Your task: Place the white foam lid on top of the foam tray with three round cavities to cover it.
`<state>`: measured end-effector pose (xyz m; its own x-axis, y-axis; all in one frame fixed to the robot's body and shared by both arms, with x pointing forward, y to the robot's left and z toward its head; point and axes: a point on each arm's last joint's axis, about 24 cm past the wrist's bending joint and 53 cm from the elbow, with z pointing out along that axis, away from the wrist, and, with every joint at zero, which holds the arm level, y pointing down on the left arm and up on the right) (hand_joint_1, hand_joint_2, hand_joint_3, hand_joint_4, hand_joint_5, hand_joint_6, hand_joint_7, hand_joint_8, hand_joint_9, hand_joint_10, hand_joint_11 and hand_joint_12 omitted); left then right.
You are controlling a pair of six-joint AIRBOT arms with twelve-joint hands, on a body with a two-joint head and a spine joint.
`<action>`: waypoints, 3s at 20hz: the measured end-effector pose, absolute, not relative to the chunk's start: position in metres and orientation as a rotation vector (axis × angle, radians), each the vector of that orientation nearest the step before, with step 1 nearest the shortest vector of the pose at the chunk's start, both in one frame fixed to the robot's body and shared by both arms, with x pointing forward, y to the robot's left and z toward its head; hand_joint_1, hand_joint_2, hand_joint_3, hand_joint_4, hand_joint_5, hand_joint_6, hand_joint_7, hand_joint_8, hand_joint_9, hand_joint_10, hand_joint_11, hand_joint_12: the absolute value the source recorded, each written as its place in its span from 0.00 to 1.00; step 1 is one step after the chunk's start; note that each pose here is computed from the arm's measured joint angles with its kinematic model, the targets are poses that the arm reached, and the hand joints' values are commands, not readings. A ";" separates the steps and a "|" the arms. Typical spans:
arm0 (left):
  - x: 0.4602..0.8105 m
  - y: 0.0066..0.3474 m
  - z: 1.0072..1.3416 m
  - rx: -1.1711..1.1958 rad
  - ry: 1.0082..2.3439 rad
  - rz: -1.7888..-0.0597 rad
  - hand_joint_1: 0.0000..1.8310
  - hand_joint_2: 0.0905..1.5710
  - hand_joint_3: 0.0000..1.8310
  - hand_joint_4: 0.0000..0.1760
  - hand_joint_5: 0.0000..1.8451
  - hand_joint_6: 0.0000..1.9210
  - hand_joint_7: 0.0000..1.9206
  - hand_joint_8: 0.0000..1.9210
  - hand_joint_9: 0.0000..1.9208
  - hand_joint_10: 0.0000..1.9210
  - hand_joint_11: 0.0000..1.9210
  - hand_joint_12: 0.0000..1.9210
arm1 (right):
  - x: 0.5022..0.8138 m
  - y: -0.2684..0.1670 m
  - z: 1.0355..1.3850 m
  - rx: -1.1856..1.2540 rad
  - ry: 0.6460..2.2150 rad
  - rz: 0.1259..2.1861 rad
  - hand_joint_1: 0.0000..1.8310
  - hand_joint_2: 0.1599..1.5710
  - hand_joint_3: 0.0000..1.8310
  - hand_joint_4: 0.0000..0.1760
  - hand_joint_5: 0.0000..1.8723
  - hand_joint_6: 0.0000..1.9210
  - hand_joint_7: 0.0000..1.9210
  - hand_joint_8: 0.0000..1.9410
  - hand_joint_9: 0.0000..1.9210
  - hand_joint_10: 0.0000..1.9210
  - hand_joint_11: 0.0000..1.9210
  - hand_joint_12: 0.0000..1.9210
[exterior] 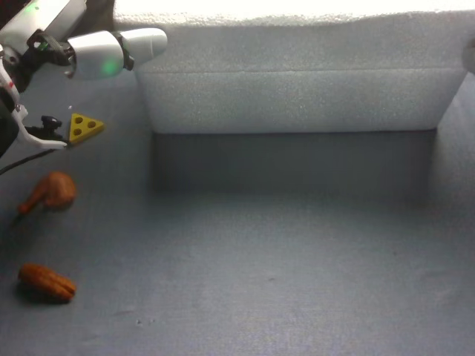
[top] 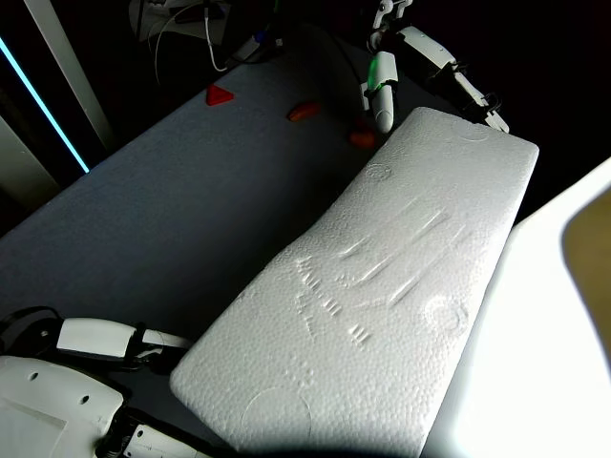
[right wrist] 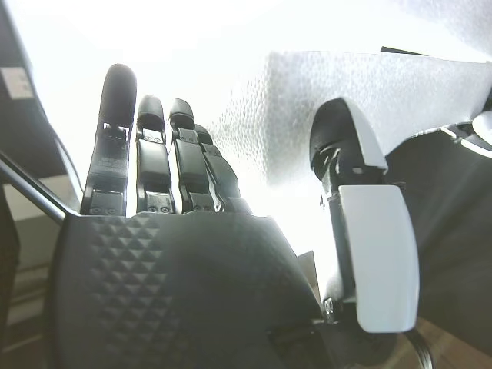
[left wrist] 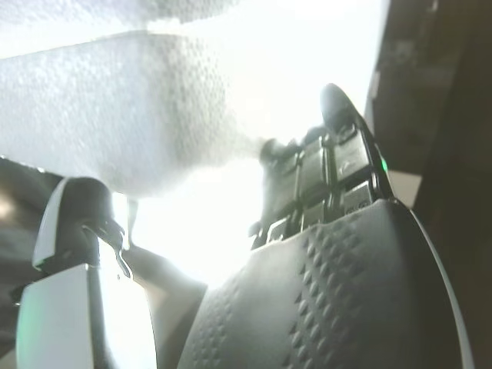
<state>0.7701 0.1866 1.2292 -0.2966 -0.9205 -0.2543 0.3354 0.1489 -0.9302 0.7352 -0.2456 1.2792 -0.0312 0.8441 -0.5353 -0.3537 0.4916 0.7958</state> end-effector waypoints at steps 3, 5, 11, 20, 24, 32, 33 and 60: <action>0.771 0.185 1.226 -0.648 1.313 -1.418 0.28 0.66 0.00 0.00 0.08 0.00 0.01 0.00 0.00 0.00 0.00 0.19 | 0.741 -0.245 1.272 0.507 1.286 1.019 0.33 0.75 0.00 0.00 0.00 0.00 0.04 0.00 0.00 0.16 0.00 0.65; 0.771 0.184 1.223 -0.649 1.319 -1.415 0.28 0.65 0.00 0.02 0.07 0.00 0.01 0.00 0.00 0.00 0.00 0.15 | 0.743 -0.245 1.267 0.510 1.309 1.010 0.35 0.75 0.00 0.00 0.01 0.01 0.04 0.00 0.00 0.16 0.00 0.68; 0.771 0.184 1.218 -0.651 1.331 -1.409 0.26 0.62 0.00 0.08 0.04 0.00 0.00 0.00 0.00 0.00 0.00 0.08 | 0.753 -0.245 1.266 0.507 1.328 1.000 0.33 0.74 0.00 0.00 0.00 0.00 0.01 0.00 0.00 0.06 0.00 0.60; 0.772 0.184 1.213 -0.644 1.343 -1.387 0.25 0.63 0.00 0.00 0.00 0.00 0.00 0.00 0.00 0.00 0.01 0.00 | 0.758 -0.245 1.264 0.514 1.335 0.998 0.25 0.76 0.00 0.00 0.00 0.00 0.00 0.00 0.00 0.00 0.00 0.11; 0.772 0.184 1.210 -0.645 1.352 -1.382 0.24 0.62 0.00 0.00 0.00 0.00 0.00 0.00 0.00 0.00 0.01 0.01 | 0.759 -0.245 1.264 0.528 1.333 1.003 0.34 0.76 0.00 0.00 0.00 0.00 0.00 0.00 0.00 0.00 0.00 0.02; 0.770 0.183 1.205 -0.648 1.354 -1.385 0.23 0.63 0.00 0.00 0.02 0.01 0.00 0.00 0.00 0.00 0.01 0.01 | 0.759 -0.246 1.263 0.531 1.334 1.001 0.35 0.73 0.00 0.00 0.00 0.00 0.00 0.00 0.00 0.00 0.00 0.00; 0.770 0.183 1.204 -0.648 1.356 -1.385 0.23 0.63 0.00 0.03 0.02 0.01 0.00 0.00 0.00 0.00 0.02 0.01 | 0.759 -0.246 1.263 0.532 1.334 1.001 0.35 0.73 0.00 0.00 0.00 0.00 0.00 0.00 0.00 0.00 0.00 0.00; 0.768 0.190 1.180 -0.663 1.426 -1.334 0.23 0.65 0.00 0.01 0.04 0.00 0.00 0.00 0.00 0.00 0.00 0.17 | 0.748 -0.250 1.256 0.522 1.350 0.978 0.30 0.74 0.00 0.00 0.00 0.00 0.00 0.00 0.00 0.00 0.00 0.00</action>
